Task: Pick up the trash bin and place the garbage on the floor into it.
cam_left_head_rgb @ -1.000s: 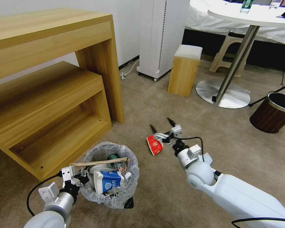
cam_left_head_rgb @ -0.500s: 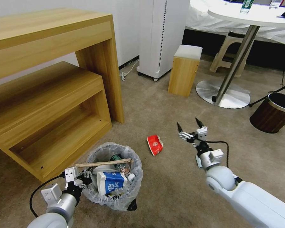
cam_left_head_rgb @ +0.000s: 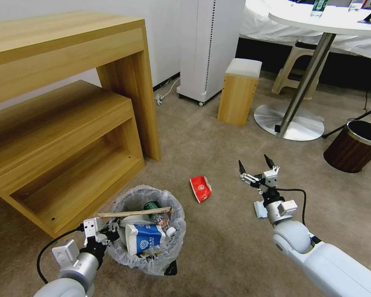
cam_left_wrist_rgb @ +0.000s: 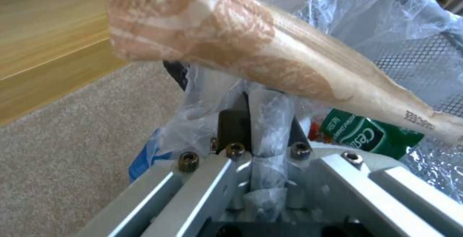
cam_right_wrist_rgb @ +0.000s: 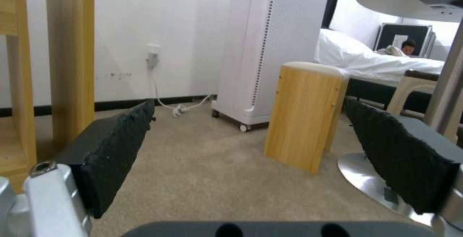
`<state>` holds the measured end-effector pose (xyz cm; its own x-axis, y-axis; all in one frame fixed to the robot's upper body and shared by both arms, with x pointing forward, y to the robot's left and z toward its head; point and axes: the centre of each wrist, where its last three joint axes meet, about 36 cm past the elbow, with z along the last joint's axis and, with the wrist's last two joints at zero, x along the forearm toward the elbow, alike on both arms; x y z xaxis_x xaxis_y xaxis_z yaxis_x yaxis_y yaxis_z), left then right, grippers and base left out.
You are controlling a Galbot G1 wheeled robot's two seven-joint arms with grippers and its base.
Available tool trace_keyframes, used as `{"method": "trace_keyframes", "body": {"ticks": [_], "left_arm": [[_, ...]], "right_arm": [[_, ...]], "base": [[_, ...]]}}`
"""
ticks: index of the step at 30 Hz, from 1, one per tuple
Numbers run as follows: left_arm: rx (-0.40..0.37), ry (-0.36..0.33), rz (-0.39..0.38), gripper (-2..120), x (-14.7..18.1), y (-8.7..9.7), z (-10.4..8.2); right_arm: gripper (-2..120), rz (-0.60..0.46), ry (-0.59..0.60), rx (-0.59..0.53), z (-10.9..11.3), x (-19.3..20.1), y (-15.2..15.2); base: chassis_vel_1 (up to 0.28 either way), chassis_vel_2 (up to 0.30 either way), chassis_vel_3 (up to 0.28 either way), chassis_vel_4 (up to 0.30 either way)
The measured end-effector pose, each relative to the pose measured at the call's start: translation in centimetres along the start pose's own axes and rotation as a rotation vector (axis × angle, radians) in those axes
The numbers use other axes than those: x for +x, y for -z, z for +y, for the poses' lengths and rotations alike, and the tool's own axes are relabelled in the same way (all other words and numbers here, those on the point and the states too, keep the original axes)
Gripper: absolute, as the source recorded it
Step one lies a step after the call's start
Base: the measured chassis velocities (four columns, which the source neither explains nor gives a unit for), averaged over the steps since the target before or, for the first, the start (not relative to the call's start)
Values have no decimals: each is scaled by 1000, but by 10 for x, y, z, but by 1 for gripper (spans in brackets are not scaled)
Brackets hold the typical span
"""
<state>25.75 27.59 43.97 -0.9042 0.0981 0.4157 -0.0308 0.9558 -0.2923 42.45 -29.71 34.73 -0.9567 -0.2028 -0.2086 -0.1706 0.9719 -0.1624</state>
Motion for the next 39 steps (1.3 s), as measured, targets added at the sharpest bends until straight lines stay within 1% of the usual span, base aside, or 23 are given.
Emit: {"method": "trace_keyframes", "body": {"ticks": [11, 18, 26, 33, 39], "left_arm": [[2, 8, -3, 1, -1, 2, 2], [5, 13, -1, 1, -1, 0, 2], [13, 16, -3, 1, -3, -1, 2], [17, 23, -3, 1, -2, -4, 1], [21, 25, -5, 1, -1, -5, 0]], "right_arm": [[100, -23, 7, 9, -3, 1, -3], [100, -22, -15, 17, -18, 7, -2], [100, -9, -13, 39, -25, 11, -8], [100, -7, 1, 43, -24, 11, -10], [97, -3, 11, 44, -23, 11, -11]], "base": [[0, 0, 0, 0], [0, 0, 0, 0], [0, 0, 0, 0], [0, 0, 0, 0], [-141, 127, 139, -118]]}}
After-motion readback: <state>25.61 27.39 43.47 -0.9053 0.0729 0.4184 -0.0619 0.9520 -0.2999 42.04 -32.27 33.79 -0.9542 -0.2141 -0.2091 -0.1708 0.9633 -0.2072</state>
